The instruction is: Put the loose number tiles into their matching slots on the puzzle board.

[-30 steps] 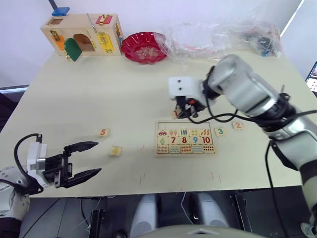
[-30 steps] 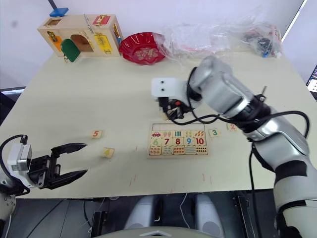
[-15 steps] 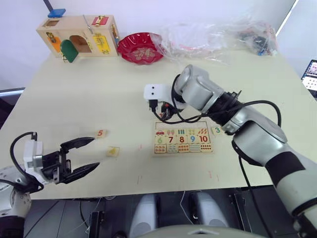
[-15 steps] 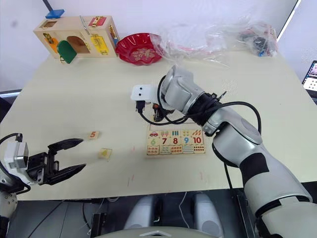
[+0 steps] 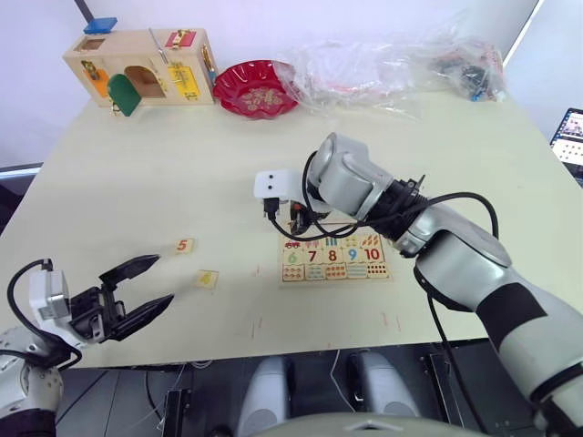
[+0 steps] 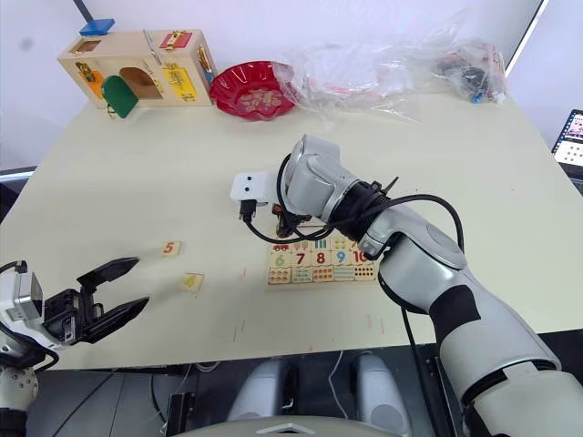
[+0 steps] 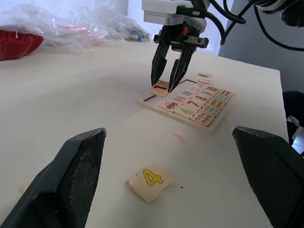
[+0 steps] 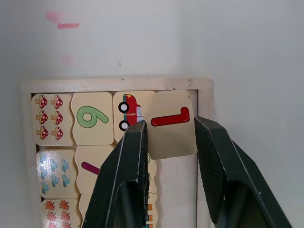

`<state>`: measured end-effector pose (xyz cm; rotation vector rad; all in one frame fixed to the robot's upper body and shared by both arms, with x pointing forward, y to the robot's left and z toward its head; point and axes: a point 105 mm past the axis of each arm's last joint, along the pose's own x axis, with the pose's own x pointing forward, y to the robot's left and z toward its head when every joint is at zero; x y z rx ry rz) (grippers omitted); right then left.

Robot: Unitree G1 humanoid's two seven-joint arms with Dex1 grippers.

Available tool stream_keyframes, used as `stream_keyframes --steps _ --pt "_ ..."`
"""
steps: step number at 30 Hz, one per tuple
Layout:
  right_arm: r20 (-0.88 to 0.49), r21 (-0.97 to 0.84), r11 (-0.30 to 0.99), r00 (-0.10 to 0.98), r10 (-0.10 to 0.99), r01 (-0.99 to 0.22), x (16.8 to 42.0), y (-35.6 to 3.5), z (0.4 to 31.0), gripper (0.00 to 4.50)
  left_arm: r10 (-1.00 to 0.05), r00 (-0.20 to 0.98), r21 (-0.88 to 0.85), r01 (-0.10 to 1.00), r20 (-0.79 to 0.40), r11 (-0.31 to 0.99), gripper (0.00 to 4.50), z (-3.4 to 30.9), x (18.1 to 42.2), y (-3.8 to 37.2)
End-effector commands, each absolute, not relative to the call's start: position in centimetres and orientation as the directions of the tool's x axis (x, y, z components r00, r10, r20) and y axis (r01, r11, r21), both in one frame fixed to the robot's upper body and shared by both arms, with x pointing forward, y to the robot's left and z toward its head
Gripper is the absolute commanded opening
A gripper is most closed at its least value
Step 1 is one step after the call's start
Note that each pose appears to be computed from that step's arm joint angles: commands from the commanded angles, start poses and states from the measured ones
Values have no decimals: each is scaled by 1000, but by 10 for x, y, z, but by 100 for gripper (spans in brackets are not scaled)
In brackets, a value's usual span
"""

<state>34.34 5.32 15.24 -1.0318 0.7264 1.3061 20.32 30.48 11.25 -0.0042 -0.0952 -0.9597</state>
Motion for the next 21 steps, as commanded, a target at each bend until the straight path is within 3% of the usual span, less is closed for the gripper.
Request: stream_keyframes --steps 1,21 --pt "-891 -217 -55 175 418 -975 344 59 155 86 -812 578 48 812 81 582 450 115 198 311" --pt "-892 -229 13 215 397 -973 359 58 150 86 -817 571 38 818 78 574 450 115 199 306"
